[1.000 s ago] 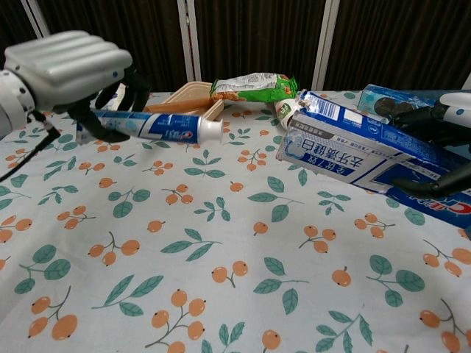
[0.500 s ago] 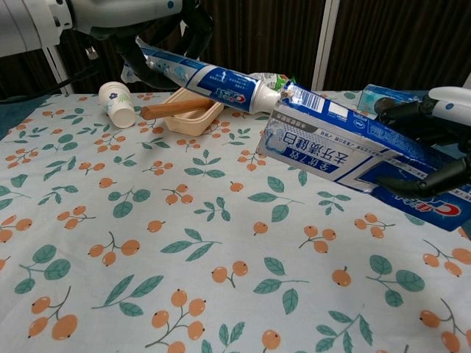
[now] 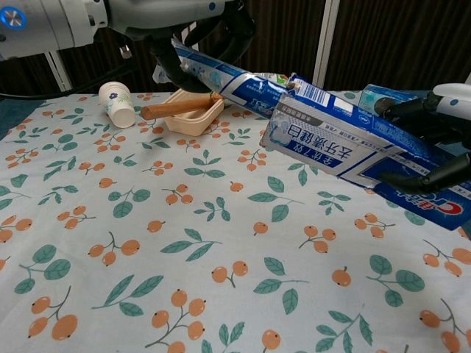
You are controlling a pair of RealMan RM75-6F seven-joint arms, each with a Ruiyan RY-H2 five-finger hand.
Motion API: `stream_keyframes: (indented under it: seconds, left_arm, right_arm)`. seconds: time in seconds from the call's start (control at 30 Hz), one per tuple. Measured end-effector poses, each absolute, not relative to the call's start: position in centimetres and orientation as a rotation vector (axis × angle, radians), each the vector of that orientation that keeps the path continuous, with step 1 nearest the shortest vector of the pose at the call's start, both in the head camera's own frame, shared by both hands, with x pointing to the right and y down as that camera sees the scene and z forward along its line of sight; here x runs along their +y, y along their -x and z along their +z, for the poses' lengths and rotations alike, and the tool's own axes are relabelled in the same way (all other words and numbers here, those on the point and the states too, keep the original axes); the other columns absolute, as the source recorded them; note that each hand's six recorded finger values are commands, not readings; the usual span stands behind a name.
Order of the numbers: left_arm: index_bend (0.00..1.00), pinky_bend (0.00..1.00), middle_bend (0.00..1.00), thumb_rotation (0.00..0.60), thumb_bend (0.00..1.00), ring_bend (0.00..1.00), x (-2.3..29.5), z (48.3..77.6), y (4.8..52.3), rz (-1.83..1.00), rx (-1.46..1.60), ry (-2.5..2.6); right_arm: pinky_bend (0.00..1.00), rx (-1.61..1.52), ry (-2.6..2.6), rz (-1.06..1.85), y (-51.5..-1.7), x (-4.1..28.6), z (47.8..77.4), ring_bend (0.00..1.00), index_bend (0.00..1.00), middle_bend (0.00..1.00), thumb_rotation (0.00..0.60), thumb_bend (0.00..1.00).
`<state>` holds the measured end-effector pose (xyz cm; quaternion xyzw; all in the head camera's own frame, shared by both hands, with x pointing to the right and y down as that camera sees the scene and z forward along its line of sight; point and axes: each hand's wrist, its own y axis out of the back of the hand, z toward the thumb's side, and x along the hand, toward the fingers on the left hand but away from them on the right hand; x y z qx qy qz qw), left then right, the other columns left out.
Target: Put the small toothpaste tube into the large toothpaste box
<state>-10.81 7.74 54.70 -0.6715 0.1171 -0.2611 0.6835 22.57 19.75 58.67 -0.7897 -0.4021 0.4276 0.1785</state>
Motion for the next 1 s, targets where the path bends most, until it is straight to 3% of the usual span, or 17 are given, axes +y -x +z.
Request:
stream_keyframes:
  seconds: [0.2,0.37,0.7,1.0]
  left_arm:
    - [0.68,0.65,0.68,0.6,0.48,0.62,8.2,53.5,7.9,-0.479,0.194,1.402]
    - [0.63,0.59,0.61,0.6,0.43,0.54,8.6,51.8,4.8,-0.357,0.142,1.286]
    - [0.42,0.45,0.39,0.6,0.13,0.33,9.2,48.7,-0.6,-0.202,0.157,1.141]
    - [0.31,0.42,0.31,0.6,0.04,0.27,8.6,46.0,-2.2,-0.184,0.305,1.067]
  right_arm:
    - [0.45,-1.173,2.246,1.194,-22.6,19.4,58.4,0.45,0.43,0.48,0.6,0.41]
    - [0.45,-1.23,2.256,1.183,-22.9,19.0,58.2,0.45,0.43,0.48,0.6,0.41]
    - [0.45,-1.511,2.368,1.103,-23.3,18.0,57.4,0.45,0.43,0.48,0.6,0.43]
    - [0.47,-1.777,2.414,0.985,-24.5,17.5,56.9,0.48,0.46,0.49,0.6,0.44]
